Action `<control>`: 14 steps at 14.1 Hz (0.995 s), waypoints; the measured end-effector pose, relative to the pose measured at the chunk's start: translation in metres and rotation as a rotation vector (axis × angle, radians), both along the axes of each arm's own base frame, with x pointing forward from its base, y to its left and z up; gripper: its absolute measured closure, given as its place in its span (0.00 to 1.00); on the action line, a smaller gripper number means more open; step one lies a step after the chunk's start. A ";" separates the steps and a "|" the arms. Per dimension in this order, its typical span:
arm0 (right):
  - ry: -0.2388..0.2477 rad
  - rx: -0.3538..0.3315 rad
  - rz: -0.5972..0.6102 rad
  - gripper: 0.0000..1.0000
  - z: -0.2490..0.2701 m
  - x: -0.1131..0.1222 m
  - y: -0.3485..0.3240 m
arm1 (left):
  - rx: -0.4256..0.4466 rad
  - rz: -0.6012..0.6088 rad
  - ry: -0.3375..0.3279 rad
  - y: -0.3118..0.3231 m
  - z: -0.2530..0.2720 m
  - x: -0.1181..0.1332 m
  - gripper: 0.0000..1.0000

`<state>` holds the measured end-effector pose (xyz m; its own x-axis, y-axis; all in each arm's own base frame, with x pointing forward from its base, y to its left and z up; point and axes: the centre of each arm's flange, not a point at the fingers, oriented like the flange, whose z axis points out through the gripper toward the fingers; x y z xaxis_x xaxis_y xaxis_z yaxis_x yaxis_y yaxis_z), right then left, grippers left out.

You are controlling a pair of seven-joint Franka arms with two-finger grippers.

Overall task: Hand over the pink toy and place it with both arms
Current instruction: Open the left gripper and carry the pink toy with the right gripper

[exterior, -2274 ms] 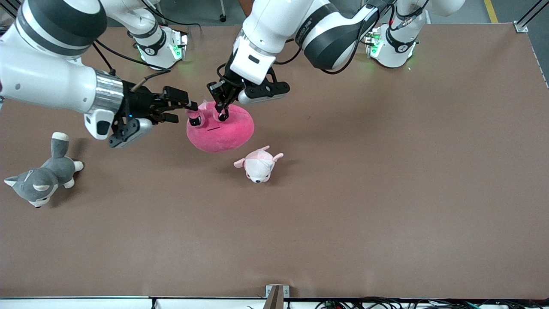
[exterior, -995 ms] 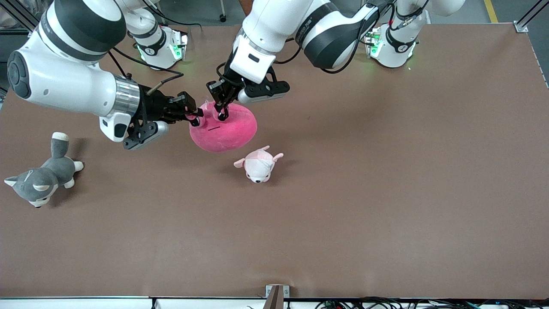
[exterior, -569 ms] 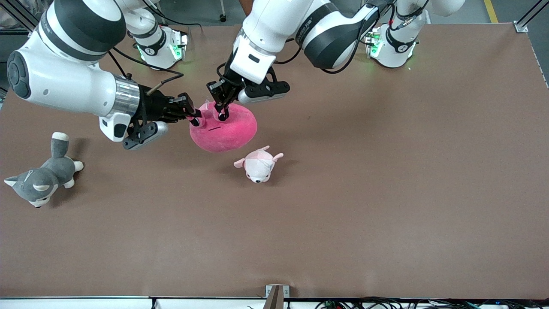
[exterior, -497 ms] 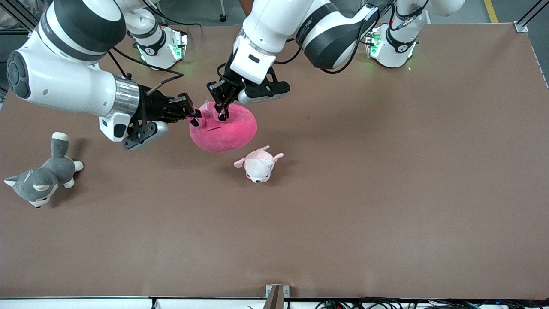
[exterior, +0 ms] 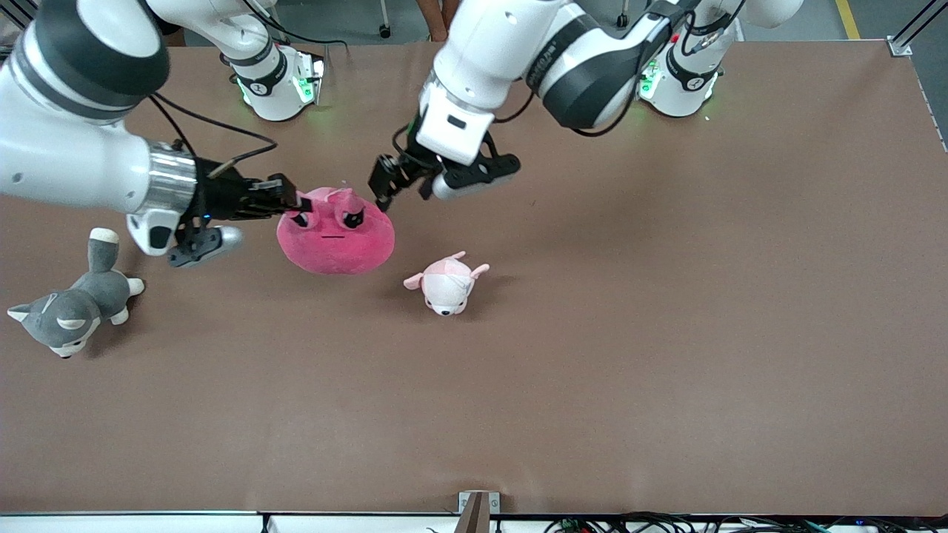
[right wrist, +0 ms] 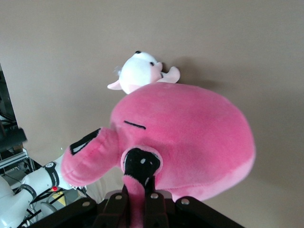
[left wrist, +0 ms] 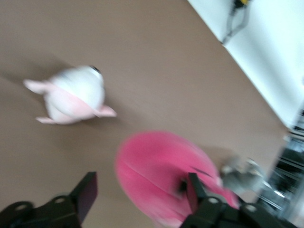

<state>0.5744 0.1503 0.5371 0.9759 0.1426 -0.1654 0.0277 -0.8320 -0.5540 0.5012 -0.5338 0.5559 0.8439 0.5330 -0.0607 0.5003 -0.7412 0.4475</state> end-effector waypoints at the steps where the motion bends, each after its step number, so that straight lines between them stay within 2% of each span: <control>1: -0.008 0.004 -0.013 0.89 0.000 0.004 -0.018 | 0.059 -0.012 -0.012 0.016 -0.002 0.011 0.00; 3: -0.027 0.006 -0.034 0.89 -0.007 0.013 -0.058 | 0.193 -0.051 -0.014 0.059 0.000 0.033 0.00; 5: -0.028 -0.014 -0.040 0.89 -0.028 0.023 -0.097 | 0.298 -0.089 0.018 0.119 0.009 0.058 0.00; 8: -0.030 -0.021 -0.037 0.89 -0.063 0.039 -0.140 | 0.382 -0.152 0.051 0.216 0.023 0.096 0.00; 12: -0.086 0.003 0.073 0.89 -0.102 0.052 -0.188 | 0.483 -0.318 0.119 0.311 0.027 0.114 0.00; 14: -0.091 0.024 0.098 0.89 -0.126 0.055 -0.213 | 0.536 -0.403 0.124 0.346 0.041 0.112 0.00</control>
